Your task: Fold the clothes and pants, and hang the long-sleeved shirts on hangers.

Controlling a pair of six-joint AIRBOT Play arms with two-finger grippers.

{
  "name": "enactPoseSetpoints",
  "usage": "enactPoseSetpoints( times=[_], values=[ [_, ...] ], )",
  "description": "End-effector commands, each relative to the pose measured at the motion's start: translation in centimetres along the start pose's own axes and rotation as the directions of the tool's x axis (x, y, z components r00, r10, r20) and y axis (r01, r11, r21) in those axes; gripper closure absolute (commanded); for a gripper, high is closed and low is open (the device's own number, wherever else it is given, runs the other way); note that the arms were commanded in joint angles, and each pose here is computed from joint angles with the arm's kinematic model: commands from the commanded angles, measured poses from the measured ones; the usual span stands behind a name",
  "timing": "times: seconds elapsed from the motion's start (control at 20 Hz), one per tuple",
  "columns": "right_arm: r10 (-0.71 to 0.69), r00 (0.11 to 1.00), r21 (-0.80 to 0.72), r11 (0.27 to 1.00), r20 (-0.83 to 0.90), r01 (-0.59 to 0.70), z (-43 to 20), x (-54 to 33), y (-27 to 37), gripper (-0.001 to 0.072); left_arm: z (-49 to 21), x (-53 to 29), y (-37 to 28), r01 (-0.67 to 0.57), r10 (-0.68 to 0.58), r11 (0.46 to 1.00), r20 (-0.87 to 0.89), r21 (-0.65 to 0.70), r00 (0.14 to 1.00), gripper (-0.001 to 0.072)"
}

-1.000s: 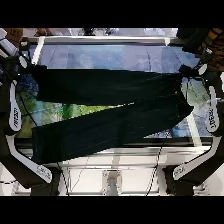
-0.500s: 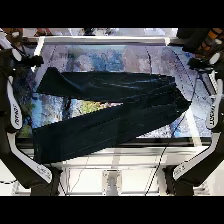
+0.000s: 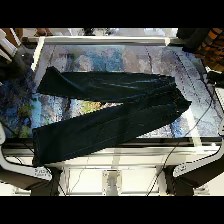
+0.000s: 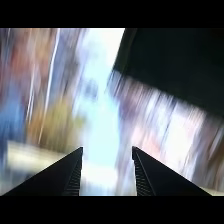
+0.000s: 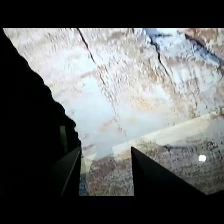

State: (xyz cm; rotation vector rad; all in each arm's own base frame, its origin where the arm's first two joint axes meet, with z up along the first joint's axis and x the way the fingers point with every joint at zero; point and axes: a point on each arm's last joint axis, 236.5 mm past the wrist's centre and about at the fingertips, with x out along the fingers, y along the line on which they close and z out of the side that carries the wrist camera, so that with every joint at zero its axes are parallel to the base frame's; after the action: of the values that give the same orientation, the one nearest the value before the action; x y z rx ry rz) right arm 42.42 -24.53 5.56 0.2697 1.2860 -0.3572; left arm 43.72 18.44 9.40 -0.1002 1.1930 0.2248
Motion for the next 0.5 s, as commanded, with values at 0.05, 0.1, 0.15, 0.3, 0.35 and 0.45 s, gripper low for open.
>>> enactPoseSetpoints(
  times=[0.05,0.1,0.15,0.3,0.35,0.45],
  values=[
    [0.051,0.994,0.007,0.999,-0.097,-0.05,-4.4,-1.0,-1.0,0.0374,-12.9,-0.6,0.8,0.072,-0.081,0.996,-0.178,-0.052,0.981,0.0339],
    [0.046,0.996,0.007,0.999,-0.075,-0.046,-4.6,-1.5,-1.0,0.0383,-15.4,-0.5,0.8,0.064,-0.073,0.996,-0.178,-0.054,0.981,0.0339],
    [0.04,0.998,0.008,0.999,-0.05,-0.04,-4.9,-2.2,-1.0,0.0382,-18.0,-0.3,0.6,0.061,-0.07,0.997,-0.18,-0.054,0.981,0.0339],
    [0.045,0.999,0.009,0.999,-0.02,-0.045,-6.6,-3.8,-0.4,0.0382,-21.8,1.4,-0.4,0.031,-0.035,0.998,-0.079,-0.05,0.996,0.0341],
    [0.05,0.998,0.01,0.999,-0.023,-0.05,-7.4,-4.1,-0.1,0.0382,-23.3,1.9,-0.8,0.033,-0.038,0.998,-0.092,-0.052,0.995,0.0341],
    [0.054,0.998,0.008,0.998,0.02,-0.054,-8.4,-4.6,0.4,0.0384,-26.3,3.4,-1.1,0.024,-0.03,0.999,-0.15,-0.045,0.988,0.0341]
  ],
)
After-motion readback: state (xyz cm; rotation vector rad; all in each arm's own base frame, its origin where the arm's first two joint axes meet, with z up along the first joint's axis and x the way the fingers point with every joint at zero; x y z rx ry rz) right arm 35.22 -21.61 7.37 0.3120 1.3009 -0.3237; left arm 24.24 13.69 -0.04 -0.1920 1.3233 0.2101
